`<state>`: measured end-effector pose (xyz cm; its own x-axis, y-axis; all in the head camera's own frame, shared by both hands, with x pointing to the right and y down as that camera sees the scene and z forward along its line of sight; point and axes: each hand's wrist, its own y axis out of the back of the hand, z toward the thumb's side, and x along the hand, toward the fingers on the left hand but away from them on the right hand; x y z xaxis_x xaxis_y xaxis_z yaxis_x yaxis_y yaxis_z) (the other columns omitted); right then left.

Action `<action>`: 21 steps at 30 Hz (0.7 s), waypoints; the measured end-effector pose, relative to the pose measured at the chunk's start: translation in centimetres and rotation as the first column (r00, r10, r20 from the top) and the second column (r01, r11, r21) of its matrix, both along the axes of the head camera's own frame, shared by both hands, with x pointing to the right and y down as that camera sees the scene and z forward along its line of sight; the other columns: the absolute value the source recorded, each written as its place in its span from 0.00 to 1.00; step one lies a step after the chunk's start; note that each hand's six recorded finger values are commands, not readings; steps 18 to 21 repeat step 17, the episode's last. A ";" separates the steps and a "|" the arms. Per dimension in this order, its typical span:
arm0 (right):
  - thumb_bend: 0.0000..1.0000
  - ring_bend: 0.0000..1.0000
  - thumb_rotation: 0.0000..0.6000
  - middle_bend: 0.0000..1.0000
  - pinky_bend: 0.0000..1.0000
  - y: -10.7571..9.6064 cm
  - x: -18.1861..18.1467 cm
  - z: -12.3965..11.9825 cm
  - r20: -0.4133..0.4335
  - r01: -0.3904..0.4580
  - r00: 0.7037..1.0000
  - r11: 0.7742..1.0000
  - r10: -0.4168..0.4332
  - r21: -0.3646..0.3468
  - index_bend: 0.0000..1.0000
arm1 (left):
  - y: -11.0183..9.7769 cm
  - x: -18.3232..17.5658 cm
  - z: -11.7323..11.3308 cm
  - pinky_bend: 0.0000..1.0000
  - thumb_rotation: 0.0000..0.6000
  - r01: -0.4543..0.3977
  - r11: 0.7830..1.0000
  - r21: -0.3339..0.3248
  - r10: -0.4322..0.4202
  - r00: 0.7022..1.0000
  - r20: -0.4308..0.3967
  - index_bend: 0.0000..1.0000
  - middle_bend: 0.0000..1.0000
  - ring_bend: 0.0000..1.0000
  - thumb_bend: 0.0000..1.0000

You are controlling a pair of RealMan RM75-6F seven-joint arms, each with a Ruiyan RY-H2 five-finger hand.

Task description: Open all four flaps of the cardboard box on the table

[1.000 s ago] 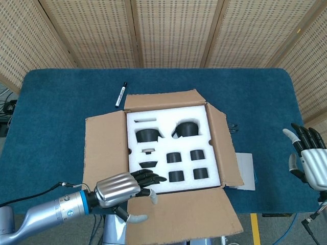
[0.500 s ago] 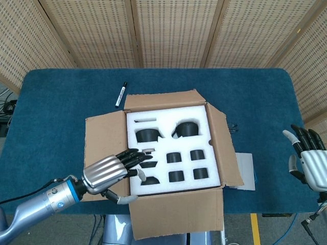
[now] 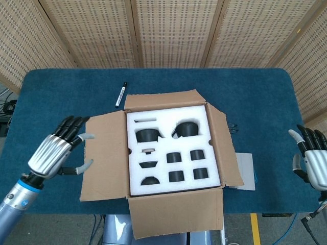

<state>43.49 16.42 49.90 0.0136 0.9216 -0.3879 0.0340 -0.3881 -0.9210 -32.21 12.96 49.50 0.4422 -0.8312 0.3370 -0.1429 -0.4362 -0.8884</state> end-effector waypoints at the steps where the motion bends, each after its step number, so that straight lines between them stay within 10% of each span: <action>1: 0.78 0.00 1.00 0.03 0.00 0.0 0.0 0.0 -0.003 -0.001 1.000 1.000 0.001 0.001 0.10 | 0.2 -0.8 0.1 0.00 0.24 0.027 1.000 0.011 -0.027 1.000 0.008 0.26 0.00 0.00 0.30; 14: 0.78 0.00 1.00 0.03 0.00 1.6 -0.5 0.6 -0.017 -0.006 1.000 1.000 0.006 0.007 0.10 | 4.4 -10.7 1.6 0.00 0.25 0.313 0.948 0.051 -0.317 0.941 0.120 0.25 0.00 0.00 0.30; 21: 0.78 0.00 1.00 0.03 0.00 1.9 -0.6 0.7 -0.018 -0.011 1.000 1.000 0.011 0.008 0.10 | 5.1 -11.4 1.7 0.00 0.25 0.333 0.942 0.051 -0.337 0.932 0.132 0.26 0.00 0.00 0.30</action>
